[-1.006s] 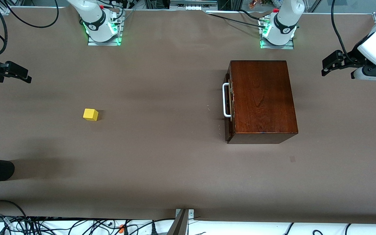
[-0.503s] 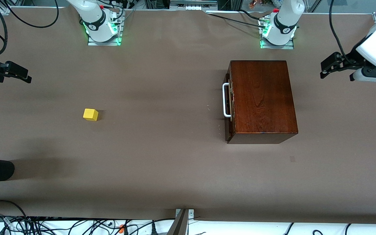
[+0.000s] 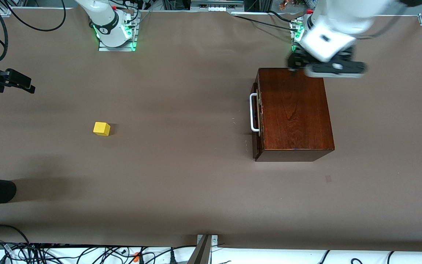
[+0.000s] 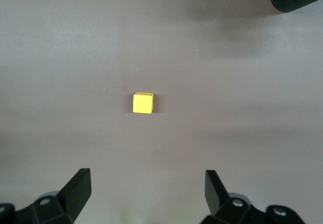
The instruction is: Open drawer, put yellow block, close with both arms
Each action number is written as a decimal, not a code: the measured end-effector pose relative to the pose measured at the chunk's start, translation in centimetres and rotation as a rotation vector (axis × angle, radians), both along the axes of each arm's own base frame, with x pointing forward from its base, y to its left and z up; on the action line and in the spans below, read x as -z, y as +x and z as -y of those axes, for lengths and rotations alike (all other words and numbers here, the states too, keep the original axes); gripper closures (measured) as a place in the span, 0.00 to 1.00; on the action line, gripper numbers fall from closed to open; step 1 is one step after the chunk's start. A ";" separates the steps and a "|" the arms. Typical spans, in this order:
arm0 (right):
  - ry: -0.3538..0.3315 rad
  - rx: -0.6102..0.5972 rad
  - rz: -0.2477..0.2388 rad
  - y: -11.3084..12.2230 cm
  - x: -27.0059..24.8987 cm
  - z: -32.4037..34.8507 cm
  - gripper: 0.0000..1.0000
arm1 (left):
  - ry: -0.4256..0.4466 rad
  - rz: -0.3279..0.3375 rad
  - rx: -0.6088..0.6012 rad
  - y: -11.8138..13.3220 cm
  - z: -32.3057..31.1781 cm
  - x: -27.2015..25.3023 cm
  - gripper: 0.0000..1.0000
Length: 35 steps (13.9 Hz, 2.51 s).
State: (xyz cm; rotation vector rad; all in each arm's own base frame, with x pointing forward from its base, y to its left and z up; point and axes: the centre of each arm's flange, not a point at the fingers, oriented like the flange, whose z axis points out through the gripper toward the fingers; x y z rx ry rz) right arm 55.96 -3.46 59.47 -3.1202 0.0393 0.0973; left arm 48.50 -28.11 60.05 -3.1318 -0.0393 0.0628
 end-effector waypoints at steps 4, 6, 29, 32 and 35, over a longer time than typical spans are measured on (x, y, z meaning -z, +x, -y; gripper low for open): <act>0.000 0.000 0.000 0.0 0.0 0.0 0.00 | 0.052 0.030 -0.046 -4.1 10.7 2.5 0.00; 0.000 0.000 0.000 0.0 0.0 0.0 0.00 | 0.080 0.022 -0.028 -5.3 14.1 4.6 0.00; 0.000 0.000 0.000 0.0 0.0 0.0 0.00 | 0.273 -0.035 0.084 -0.2 14.8 29.0 0.00; 0.000 0.000 0.000 0.0 0.0 0.0 0.00 | 0.293 -0.034 0.098 -0.1 14.7 30.2 0.00; 0.000 0.000 0.000 0.0 0.0 0.0 0.00 | 0.280 -0.028 0.102 0.0 15.0 30.6 0.00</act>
